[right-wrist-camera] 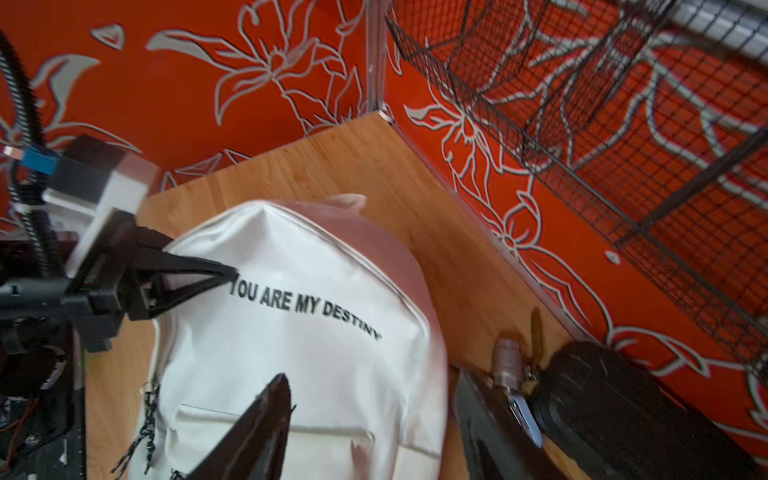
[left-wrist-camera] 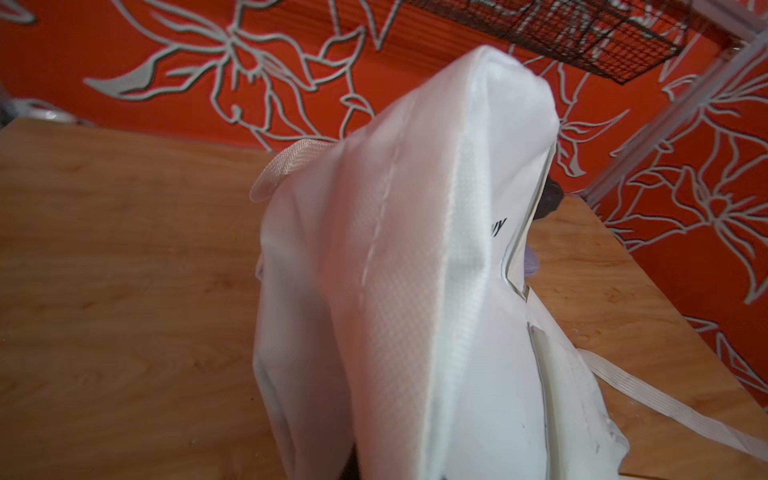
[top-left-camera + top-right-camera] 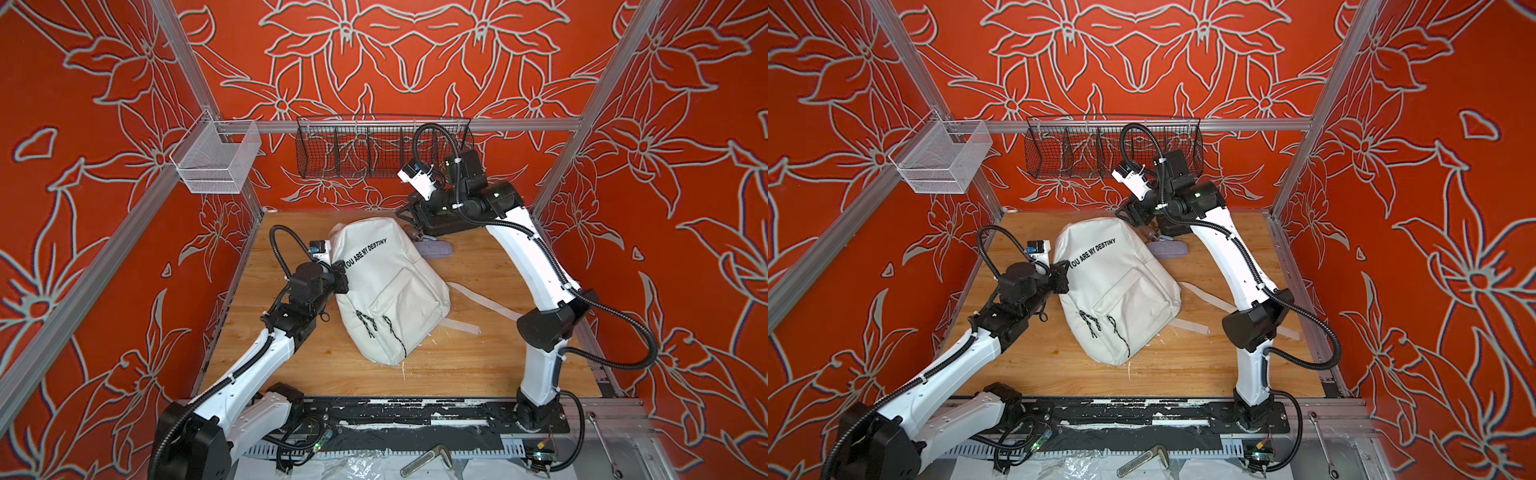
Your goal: Pack the student bag
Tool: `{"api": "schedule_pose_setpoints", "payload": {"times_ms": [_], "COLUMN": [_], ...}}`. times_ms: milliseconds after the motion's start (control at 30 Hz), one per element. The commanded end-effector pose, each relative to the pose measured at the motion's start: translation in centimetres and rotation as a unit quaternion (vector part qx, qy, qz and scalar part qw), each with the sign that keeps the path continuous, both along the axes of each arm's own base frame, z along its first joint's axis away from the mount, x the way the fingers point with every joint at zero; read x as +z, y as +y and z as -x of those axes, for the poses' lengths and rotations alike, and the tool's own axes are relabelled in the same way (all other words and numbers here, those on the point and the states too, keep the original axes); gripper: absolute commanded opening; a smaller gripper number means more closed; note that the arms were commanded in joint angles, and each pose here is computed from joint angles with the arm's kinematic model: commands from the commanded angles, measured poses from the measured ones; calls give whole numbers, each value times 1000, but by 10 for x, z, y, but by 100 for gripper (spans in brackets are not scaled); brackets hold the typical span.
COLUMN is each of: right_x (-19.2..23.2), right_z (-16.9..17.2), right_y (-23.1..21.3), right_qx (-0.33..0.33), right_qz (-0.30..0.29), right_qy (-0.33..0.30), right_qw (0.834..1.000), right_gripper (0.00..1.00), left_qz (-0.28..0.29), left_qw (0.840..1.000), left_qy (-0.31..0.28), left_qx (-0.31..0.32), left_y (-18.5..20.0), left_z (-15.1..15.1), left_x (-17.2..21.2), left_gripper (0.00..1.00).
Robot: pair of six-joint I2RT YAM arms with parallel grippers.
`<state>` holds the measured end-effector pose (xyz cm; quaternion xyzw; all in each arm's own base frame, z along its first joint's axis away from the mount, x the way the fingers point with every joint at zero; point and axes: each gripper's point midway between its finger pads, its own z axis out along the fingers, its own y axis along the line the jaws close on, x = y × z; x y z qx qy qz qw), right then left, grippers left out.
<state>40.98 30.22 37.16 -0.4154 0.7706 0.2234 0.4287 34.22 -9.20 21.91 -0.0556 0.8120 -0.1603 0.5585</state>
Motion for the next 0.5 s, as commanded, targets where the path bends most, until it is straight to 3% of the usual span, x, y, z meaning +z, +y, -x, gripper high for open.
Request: {"api": "schedule_pose_setpoints", "payload": {"times_ms": [0, 33, 67, 233, 267, 367, 467], "right_x": [-1, -13, -27, -96, -110, -144, -172], "right_z": [6, 10, 17, 45, 52, 75, 97], "right_y": [-12, -10, -7, 3, 7, 20, 32], "right_qx": [-40, -38, -31, -31, -27, -10, 4], "right_qz": [-8, -11, -11, 11, 15, 35, 57], "right_qy": [0, 17, 34, 110, 127, 172, 209], "right_qw": [999, 999, 999, 993, 991, 985, 976], "right_gripper": [66, 65, 65, 64, 63, 61, 58], "left_qz": [72, 74, 79, 84, 81, 84, 89], "left_qw": [992, 989, 986, 980, 977, 971, 965], "left_qy": [-41, -21, -1, 50, 71, 130, 189], "left_qx": [98, 124, 144, 174, 183, 184, 157], "left_y": [30, 40, 49, 67, 71, 76, 66], "left_z": [1, 3, 6, 17, 21, 30, 39], "left_x": [22, 13, 4, -14, -20, -34, -46], "left_gripper": [0, 0, 8, 81, 90, 98, 98]}}
